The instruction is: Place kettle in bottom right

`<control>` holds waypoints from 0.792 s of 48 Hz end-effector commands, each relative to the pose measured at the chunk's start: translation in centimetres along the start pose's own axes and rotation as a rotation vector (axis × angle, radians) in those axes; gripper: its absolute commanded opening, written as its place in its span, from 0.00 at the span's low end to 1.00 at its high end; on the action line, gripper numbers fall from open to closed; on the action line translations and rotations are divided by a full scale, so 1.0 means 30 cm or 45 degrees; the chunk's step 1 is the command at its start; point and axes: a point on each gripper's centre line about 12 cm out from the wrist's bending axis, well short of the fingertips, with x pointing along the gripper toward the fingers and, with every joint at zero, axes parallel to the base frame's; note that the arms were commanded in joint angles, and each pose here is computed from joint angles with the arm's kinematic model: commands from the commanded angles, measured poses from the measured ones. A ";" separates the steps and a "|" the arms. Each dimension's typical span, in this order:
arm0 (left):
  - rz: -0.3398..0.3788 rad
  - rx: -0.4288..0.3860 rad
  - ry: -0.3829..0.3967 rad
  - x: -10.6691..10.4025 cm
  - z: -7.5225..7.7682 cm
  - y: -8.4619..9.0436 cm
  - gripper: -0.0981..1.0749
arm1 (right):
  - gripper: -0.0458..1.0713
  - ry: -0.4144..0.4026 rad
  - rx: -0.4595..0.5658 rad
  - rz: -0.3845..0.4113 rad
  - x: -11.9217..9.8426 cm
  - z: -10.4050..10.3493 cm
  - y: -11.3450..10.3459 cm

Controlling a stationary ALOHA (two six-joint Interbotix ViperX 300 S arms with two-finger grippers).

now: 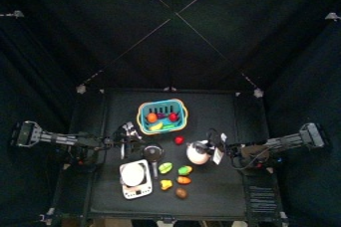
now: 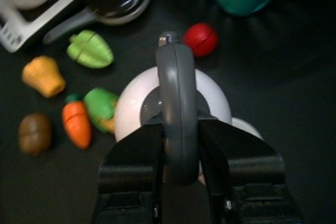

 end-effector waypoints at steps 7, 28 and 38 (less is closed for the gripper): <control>-0.012 0.000 -0.029 0.007 0.027 -0.011 0.72 | 0.53 0.148 -0.084 0.219 -0.034 -0.097 0.169; -0.009 0.000 -0.028 0.008 0.027 -0.010 0.72 | 0.53 0.347 -0.081 0.148 0.004 -0.204 0.176; -0.004 -0.003 -0.025 0.007 0.024 -0.006 0.72 | 0.55 0.365 -0.050 0.141 0.009 -0.205 0.177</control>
